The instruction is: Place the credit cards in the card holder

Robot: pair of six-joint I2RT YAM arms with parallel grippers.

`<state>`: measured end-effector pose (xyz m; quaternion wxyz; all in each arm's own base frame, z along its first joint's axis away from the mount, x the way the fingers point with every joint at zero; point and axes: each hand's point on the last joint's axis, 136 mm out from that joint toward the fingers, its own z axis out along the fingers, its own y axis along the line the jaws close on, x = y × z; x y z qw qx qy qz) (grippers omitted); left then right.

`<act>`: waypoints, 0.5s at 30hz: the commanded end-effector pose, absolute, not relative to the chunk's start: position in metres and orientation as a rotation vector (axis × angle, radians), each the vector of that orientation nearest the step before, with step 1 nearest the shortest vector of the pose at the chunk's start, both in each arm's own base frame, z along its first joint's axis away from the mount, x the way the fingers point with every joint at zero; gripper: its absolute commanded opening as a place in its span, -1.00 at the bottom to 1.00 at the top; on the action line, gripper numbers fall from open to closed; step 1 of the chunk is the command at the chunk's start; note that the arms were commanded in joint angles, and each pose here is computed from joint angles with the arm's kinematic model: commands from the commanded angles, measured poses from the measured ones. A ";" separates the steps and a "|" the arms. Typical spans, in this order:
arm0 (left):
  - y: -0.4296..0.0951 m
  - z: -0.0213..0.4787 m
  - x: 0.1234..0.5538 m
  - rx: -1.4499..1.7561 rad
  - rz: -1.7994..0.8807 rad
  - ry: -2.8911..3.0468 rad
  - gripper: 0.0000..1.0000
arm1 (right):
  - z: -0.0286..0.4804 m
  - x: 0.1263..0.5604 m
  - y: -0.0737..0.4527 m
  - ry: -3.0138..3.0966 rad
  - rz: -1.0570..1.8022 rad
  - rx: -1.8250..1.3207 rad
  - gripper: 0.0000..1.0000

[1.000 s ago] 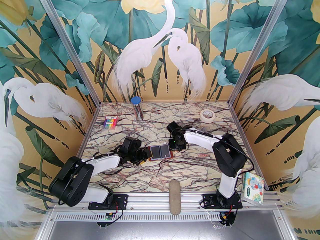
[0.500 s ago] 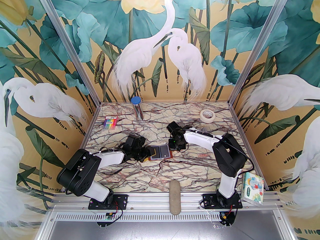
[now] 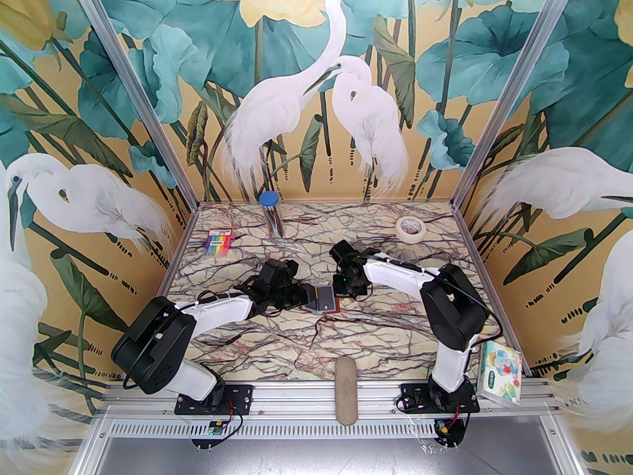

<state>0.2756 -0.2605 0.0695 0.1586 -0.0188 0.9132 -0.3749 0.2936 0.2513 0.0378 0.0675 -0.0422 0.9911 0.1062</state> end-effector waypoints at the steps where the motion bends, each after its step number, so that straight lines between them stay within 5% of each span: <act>1: -0.268 0.080 0.276 0.008 -1.043 2.594 0.15 | 0.035 0.294 0.252 2.981 0.317 -0.125 -0.83; 15: -0.290 0.093 0.273 0.070 -1.067 2.587 0.08 | 0.040 0.292 0.246 2.973 0.293 -0.139 -0.83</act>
